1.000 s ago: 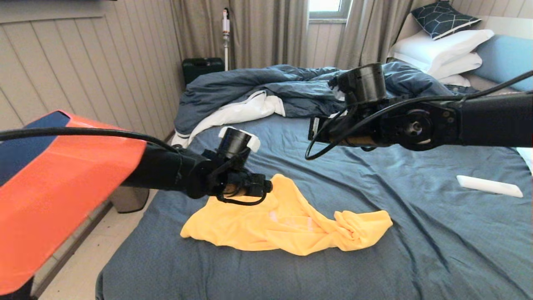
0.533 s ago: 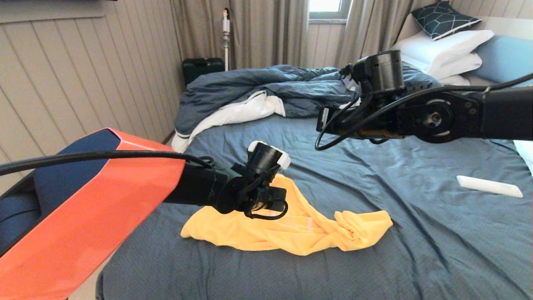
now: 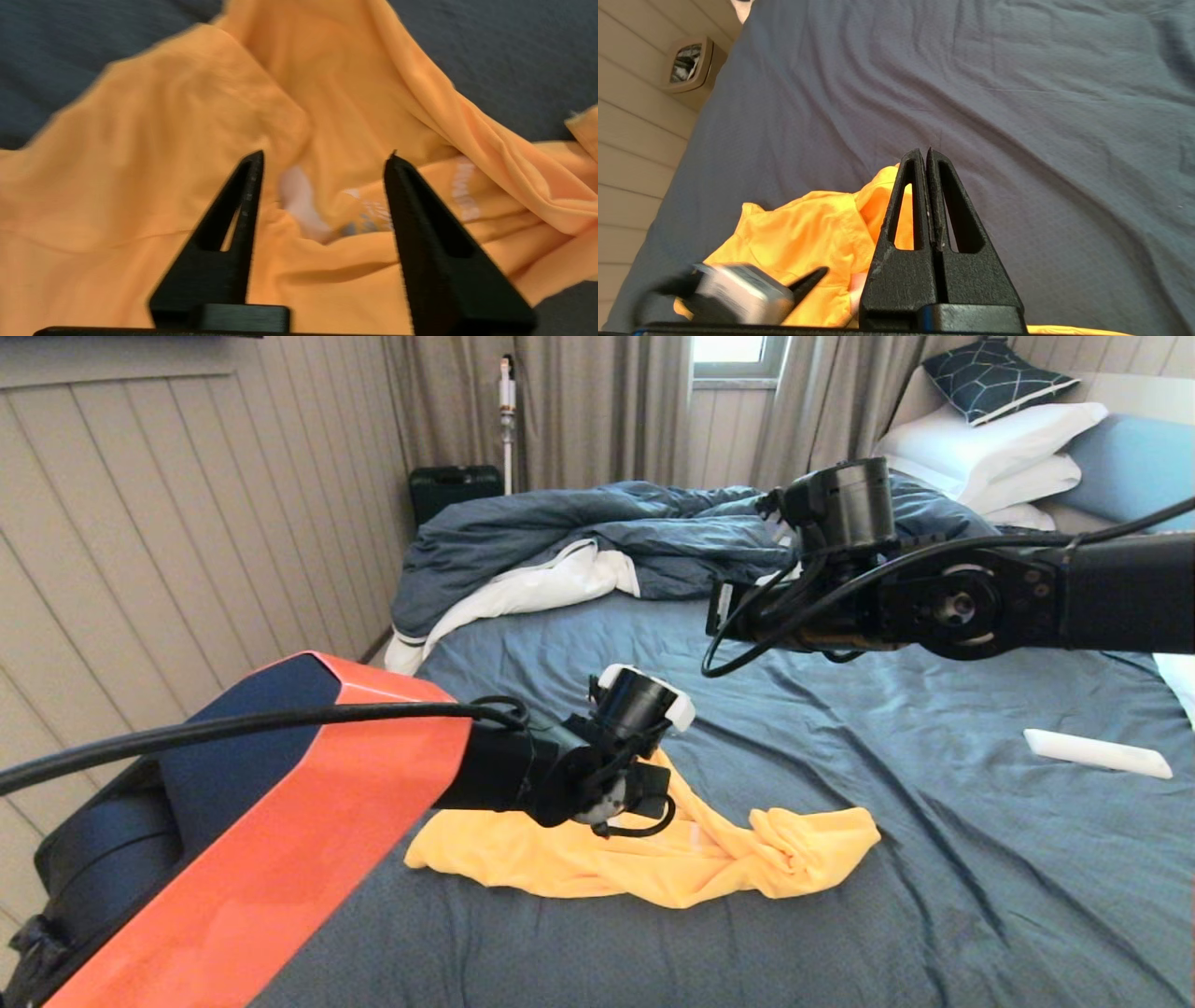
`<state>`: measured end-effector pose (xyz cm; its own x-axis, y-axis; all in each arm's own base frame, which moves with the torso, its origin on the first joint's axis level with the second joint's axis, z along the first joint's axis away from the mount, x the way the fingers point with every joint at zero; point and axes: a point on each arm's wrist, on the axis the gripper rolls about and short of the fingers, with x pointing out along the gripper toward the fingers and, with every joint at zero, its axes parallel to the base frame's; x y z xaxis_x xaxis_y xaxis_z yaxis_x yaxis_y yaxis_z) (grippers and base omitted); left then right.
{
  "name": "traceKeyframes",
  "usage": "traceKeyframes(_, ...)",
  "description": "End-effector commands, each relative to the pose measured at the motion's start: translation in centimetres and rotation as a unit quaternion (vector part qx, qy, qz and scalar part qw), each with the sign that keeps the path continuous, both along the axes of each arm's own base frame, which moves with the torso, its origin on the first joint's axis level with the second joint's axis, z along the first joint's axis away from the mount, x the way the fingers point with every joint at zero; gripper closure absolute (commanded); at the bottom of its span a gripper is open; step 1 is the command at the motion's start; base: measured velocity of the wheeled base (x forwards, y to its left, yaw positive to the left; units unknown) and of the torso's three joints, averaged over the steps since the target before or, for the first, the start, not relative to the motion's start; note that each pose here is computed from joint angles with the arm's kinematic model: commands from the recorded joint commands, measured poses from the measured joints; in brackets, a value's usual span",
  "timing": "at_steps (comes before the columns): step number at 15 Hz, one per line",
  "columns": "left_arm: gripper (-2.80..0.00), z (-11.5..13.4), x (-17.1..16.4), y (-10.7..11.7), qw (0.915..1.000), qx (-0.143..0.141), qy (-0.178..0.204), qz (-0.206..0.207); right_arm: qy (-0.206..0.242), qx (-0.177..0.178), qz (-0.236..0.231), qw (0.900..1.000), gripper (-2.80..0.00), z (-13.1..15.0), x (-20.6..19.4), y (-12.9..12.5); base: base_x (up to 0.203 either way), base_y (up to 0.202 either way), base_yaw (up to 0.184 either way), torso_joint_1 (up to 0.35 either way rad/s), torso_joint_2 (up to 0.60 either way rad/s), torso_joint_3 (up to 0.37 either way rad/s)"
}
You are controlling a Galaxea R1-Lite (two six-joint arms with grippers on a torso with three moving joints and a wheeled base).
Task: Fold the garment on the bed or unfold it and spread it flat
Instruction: Unford the yellow T-shirt
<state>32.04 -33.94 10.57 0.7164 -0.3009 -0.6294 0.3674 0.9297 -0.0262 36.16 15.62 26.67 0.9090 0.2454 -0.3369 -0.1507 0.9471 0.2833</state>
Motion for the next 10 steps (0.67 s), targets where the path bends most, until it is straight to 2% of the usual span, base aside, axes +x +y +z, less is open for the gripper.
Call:
traceKeyframes(1,-2.80,-1.5,0.6,-0.3,0.9999,0.009,0.009,0.005,0.005,-0.001,0.000,1.000,0.00,-0.3,0.1,0.1,0.000,0.000,0.000,0.000,0.00,0.000)
traceKeyframes(4,-2.80,-2.9,1.9,-0.4,0.9997,0.011,0.011,0.017,0.007,-0.002,-0.001,1.000,0.00,-0.6,0.3,0.1,0.000,0.000,0.000,0.000,0.00,0.000)
traceKeyframes(7,-2.80,-2.6,3.9,0.8,0.9992,0.003,0.002,0.040,0.014,-0.004,0.000,1.000,0.00,-1.2,0.6,0.4,0.000,0.000,0.000,0.000,0.00,0.000)
traceKeyframes(10,-2.80,-3.2,4.8,1.5,0.9985,0.010,0.010,0.052,0.021,-0.007,0.002,1.000,0.00,-1.7,0.9,0.7,0.000,0.000,0.000,0.000,0.00,0.000)
